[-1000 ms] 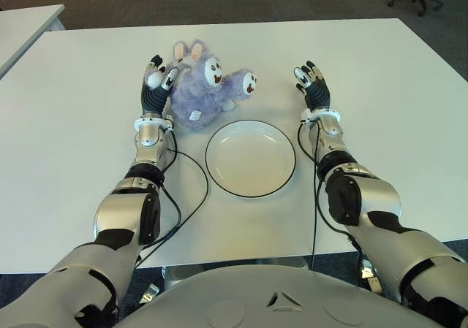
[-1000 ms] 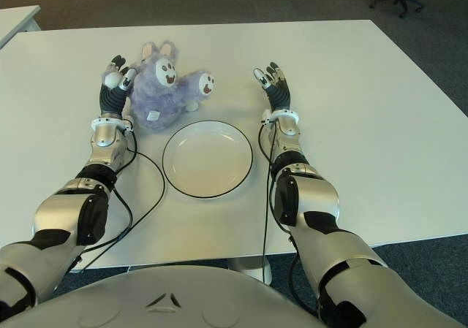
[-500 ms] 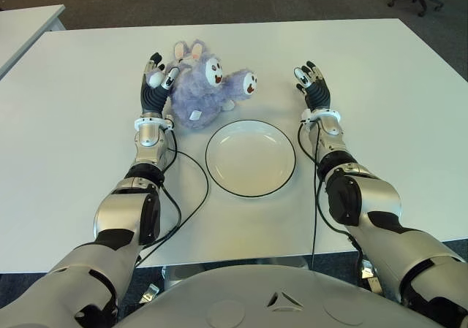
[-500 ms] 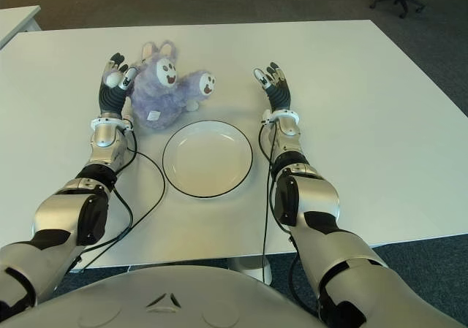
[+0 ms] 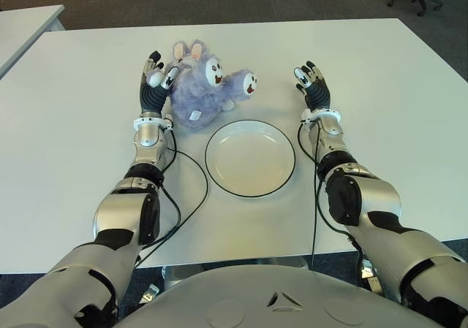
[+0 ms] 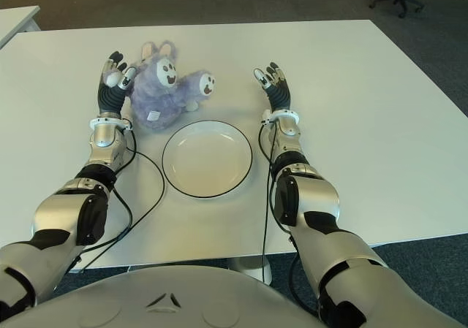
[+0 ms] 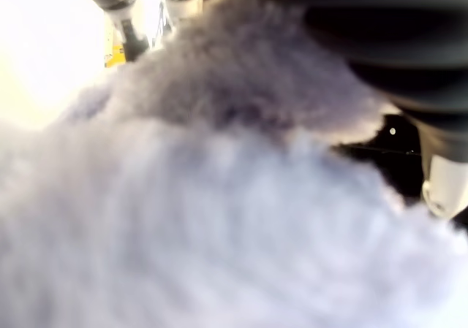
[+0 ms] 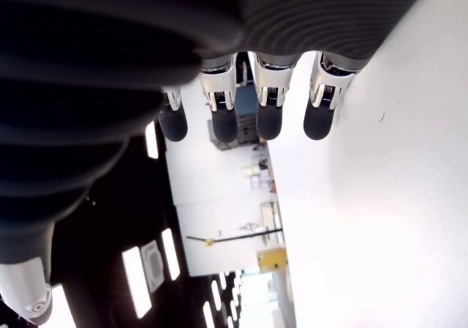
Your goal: Put the doll into the plate.
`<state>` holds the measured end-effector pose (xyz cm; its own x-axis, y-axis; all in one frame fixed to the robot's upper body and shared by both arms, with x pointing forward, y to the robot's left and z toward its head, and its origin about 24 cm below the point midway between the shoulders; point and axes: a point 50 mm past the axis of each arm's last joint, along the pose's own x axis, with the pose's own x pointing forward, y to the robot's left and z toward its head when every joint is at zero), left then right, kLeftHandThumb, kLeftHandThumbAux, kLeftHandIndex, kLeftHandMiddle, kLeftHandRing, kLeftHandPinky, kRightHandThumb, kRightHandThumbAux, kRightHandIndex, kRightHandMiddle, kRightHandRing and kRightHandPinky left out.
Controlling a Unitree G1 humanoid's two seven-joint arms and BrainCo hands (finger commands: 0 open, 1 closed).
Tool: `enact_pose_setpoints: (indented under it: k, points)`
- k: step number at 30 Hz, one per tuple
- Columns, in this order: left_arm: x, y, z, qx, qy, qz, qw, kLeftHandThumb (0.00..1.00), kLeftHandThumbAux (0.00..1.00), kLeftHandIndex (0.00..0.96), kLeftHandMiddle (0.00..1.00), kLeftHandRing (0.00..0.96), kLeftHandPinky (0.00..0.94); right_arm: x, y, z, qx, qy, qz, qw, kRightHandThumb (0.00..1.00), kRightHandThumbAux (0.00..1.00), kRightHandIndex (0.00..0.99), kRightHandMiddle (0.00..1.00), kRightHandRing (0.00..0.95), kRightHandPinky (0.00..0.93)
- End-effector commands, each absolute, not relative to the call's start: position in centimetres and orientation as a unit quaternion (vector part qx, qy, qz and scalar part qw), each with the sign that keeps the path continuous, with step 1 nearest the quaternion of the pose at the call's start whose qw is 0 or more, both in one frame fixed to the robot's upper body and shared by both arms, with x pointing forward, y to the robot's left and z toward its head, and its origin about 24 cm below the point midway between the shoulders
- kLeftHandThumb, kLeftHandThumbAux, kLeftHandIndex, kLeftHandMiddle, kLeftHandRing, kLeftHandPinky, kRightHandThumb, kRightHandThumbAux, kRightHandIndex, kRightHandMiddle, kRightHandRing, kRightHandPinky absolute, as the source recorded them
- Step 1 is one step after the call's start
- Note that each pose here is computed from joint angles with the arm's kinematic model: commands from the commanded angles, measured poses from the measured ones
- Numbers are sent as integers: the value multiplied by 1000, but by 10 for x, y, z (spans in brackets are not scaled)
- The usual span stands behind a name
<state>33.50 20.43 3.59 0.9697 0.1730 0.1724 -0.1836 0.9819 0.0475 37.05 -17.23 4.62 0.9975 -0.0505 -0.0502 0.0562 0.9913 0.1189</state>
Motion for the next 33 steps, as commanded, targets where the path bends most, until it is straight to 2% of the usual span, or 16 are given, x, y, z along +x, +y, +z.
enact_pose_setpoints:
  k: [1,19,33]
  points:
    - [308,210,-5,48,-10,97,994,0,497,0,47,54,61,350,-173,8,72,103,-36,991,63,586,20,55,45,47]
    - [307,211,-3,76,-20,95,992,2,461,0,19,21,24,350,-171,7,76,103,-37,991,66,579,21,55,45,49]
    - [306,214,-1,141,-27,79,987,54,443,0,3,10,16,350,-171,7,77,104,-37,991,71,582,23,58,46,51]
